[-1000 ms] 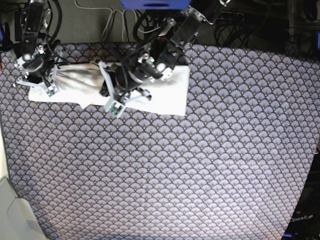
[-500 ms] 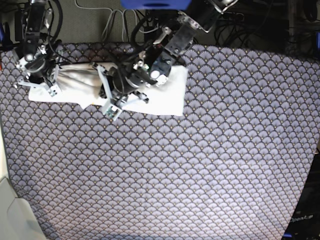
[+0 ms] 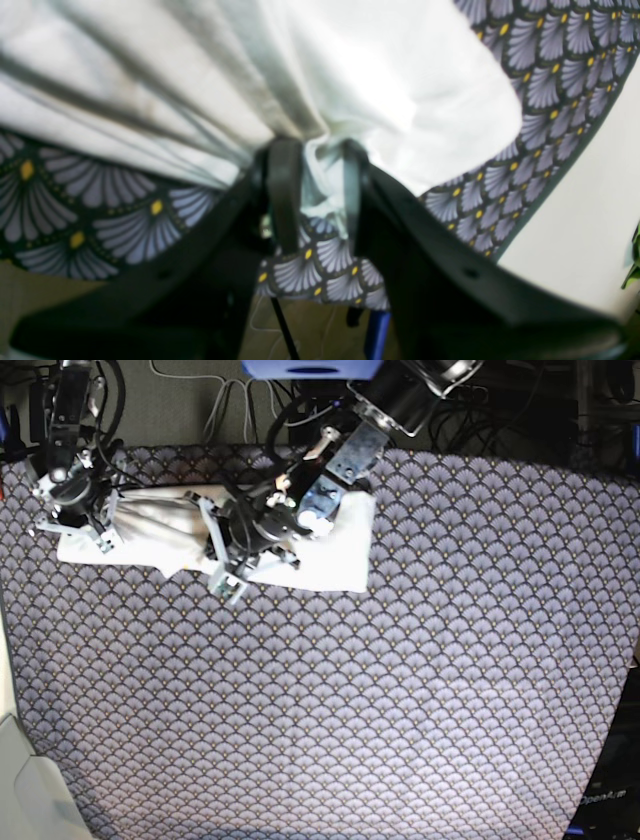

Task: Fold the T-shirt properly
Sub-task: 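Lower the folded end onto the strip's middle with the left gripper, then release the fold and press the folded shirt flat with the left gripper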

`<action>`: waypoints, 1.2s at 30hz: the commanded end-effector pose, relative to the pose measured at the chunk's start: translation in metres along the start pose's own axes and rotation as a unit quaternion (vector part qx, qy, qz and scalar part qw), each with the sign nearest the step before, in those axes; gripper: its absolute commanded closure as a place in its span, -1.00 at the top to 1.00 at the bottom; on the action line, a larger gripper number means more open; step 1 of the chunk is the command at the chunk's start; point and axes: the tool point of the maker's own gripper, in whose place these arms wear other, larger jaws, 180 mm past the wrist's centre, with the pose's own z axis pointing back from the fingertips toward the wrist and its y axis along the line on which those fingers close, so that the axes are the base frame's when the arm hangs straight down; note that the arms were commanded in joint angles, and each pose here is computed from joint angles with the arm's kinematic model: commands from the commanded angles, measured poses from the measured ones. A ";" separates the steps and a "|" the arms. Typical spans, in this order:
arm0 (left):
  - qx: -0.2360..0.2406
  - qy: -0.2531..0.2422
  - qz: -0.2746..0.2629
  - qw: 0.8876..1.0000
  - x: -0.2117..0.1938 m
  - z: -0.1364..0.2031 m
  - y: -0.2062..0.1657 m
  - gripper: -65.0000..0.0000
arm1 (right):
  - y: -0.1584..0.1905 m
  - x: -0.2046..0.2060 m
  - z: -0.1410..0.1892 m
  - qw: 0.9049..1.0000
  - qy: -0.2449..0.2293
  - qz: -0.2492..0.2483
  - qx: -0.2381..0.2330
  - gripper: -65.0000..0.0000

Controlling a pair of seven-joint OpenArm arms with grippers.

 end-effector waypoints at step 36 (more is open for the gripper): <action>-0.043 -0.028 -0.004 0.999 0.019 -0.007 -0.026 0.34 | -0.005 0.001 0.003 1.000 -0.005 0.002 -0.005 -0.47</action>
